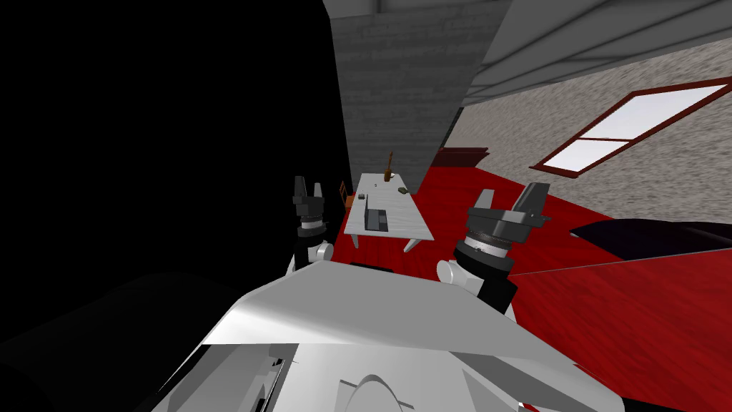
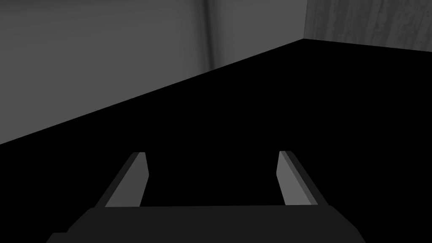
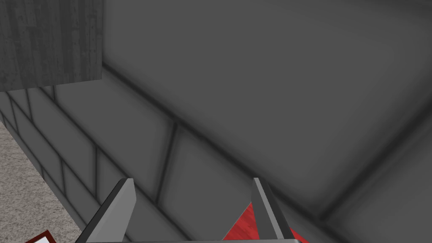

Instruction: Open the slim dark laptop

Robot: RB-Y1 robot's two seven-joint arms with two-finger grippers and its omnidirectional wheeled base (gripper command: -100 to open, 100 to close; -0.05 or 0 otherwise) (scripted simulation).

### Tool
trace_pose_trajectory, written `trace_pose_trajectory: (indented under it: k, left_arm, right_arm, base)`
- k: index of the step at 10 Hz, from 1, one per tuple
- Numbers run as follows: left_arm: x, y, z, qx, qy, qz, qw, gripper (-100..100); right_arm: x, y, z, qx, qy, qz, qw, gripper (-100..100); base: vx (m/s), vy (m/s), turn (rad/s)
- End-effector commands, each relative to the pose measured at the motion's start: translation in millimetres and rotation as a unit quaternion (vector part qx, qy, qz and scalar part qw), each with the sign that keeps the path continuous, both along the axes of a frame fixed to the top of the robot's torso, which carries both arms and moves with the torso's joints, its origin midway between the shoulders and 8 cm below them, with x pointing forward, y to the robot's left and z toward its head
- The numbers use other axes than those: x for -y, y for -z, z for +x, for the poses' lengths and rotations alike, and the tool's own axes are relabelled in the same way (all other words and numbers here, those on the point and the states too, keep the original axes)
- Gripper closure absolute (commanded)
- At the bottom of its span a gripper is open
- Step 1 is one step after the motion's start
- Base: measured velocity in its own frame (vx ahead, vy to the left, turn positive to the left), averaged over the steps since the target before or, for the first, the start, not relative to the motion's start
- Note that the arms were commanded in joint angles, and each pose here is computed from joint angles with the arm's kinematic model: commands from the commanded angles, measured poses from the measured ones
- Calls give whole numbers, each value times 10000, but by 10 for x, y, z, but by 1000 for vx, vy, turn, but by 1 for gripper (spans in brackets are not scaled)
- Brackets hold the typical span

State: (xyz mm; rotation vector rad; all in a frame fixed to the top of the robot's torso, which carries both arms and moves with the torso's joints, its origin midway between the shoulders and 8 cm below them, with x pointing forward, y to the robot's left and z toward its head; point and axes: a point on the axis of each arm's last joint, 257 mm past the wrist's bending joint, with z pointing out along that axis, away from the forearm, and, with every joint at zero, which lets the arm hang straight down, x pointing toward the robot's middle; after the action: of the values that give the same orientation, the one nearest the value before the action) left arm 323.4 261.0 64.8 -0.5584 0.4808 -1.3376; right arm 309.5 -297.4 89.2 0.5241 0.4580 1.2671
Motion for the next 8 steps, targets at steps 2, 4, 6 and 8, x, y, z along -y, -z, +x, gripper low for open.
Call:
trace_pose_trajectory:
  k: [2, 4, 6, 8]
  left_arm:
    - [0, 0, 0, 0, 0, 0, 10000, 0]
    - [0, -1, 0, 1, 0, 0, 10000, 0]
    - [0, -1, -1, 2, 0, 0, 10000, 0]
    - [0, -1, -1, 2, 0, 0, 10000, 0]
  right_arm:
    - [0, 0, 0, 0, 0, 0, 10000, 0]
    - [0, -1, -1, 1, 0, 0, 10000, 0]
    - [0, -1, -1, 2, 0, -1, 10000, 0]
    - [0, -1, -1, 2, 0, -1, 10000, 0]
  base:
    - [0, 0, 0]
    - [0, 0, 0]
    - [0, 0, 0]
    - [0, 0, 0]
